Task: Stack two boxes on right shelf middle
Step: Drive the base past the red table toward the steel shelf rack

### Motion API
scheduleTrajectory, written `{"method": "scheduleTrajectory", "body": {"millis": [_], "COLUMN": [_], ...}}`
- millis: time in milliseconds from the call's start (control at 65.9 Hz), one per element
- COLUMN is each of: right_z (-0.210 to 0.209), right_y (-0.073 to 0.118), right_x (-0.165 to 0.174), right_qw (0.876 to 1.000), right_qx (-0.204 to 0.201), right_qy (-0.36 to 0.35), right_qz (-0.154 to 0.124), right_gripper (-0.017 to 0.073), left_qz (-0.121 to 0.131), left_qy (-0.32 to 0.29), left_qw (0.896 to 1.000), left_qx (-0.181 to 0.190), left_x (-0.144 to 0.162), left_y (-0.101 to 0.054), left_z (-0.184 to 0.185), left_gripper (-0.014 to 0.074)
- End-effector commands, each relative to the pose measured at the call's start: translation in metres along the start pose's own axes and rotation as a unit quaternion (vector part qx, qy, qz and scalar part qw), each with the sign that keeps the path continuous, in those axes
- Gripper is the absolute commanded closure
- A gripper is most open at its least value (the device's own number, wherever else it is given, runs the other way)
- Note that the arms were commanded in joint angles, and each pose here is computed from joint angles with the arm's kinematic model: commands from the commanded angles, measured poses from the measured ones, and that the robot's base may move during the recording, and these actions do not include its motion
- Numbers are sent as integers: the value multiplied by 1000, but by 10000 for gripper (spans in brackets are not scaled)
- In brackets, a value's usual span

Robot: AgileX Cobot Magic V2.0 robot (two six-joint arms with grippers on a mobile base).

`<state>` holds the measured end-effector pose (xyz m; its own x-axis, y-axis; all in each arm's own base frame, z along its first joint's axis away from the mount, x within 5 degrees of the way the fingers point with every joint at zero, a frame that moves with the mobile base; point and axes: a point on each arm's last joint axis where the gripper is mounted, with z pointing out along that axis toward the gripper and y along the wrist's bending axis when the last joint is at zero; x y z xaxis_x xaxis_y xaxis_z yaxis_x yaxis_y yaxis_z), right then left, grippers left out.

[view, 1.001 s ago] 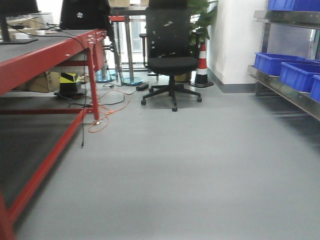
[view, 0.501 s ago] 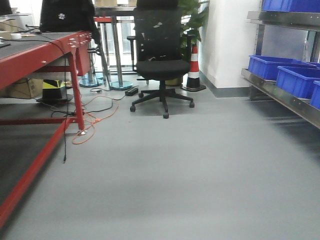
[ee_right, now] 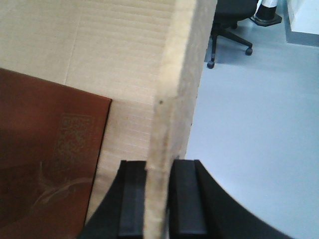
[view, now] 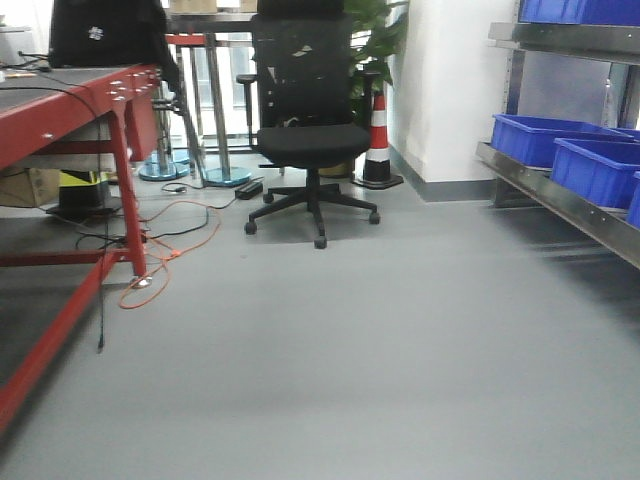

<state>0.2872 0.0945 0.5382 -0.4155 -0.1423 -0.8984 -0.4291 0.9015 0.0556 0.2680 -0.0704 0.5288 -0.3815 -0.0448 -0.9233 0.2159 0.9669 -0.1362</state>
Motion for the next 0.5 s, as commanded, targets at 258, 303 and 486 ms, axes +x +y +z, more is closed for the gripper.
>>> {"method": "scheduleTrajectory", "body": {"millis": [258, 303, 486], "right_z": [-6, -6, -6], "right_y": [-3, -3, -3], "right_x": [-6, -6, -6], "right_qw": [999, 999, 999], "right_qx": [13, 13, 13], "right_qy": [-31, -31, -31], "right_qz": [-9, -9, -9], "right_gripper": [715, 715, 715], "left_qz": [1, 1, 1], "left_qy": [-45, -45, -45], "left_qw": [999, 999, 999], "left_qx": [6, 6, 6], "left_x": [-10, -10, -10], "left_y": [-1, -1, -1], "left_z": [-10, -10, -10], "left_gripper": [705, 705, 705]}}
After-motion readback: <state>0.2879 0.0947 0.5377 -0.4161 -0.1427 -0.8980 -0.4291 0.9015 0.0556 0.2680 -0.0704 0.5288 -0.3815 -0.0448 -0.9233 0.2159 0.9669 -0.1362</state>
